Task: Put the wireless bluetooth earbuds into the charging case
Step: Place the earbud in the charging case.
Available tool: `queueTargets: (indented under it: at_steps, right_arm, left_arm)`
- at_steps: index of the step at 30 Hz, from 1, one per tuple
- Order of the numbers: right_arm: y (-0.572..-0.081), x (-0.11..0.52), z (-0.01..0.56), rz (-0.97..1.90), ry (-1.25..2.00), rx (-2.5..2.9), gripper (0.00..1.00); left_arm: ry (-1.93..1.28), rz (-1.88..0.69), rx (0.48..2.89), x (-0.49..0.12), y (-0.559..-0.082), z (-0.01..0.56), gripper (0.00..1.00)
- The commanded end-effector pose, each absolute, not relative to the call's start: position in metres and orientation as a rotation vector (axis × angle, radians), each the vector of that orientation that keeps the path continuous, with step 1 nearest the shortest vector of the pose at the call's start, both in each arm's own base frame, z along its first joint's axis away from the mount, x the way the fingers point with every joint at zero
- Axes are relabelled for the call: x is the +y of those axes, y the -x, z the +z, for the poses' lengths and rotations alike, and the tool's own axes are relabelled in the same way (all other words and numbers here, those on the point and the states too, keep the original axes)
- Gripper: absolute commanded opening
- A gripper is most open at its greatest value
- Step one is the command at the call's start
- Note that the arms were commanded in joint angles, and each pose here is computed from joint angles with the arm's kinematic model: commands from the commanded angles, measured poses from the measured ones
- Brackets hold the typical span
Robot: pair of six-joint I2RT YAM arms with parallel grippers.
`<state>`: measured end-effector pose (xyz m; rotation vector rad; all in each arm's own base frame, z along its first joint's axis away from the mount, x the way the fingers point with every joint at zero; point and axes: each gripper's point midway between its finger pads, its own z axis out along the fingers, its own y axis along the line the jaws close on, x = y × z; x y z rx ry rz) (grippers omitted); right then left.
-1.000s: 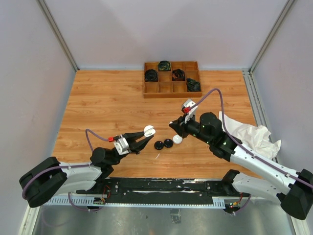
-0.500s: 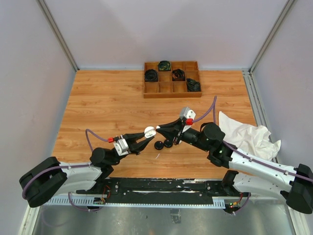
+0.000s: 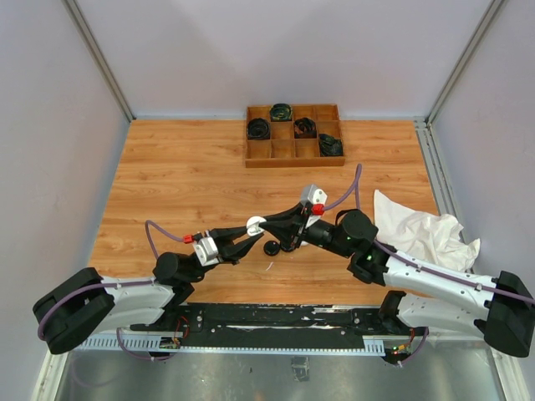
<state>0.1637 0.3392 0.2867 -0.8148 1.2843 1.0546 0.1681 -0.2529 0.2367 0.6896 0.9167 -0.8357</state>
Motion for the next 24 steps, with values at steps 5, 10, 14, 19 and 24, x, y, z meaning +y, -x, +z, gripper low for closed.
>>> queueTargets:
  at_steps: [5,10,14,19,24]
  right_arm:
    - [-0.151,0.349,0.287,1.121,0.841,1.252,0.11]
    - [-0.150,0.351,0.281,1.123,0.846,1.266,0.11]
    - [-0.147,0.352,0.282,1.136,0.852,1.260,0.11]
    - [-0.147,0.351,0.280,1.135,0.854,1.264,0.11]
    - [-0.147,0.351,0.275,1.135,0.848,1.280,0.12]
  left_arm:
    - [-0.683,-0.839,0.930,-0.235,-0.155,0.217,0.00]
    - [-0.676,-0.841,0.921,-0.234,-0.154,0.219,0.00]
    - [-0.672,-0.840,0.923,-0.233,-0.154,0.219,0.00]
    - [-0.666,-0.839,0.926,-0.233,-0.155,0.220,0.00]
    - [-0.658,-0.846,0.918,-0.232,-0.154,0.222,0.00]
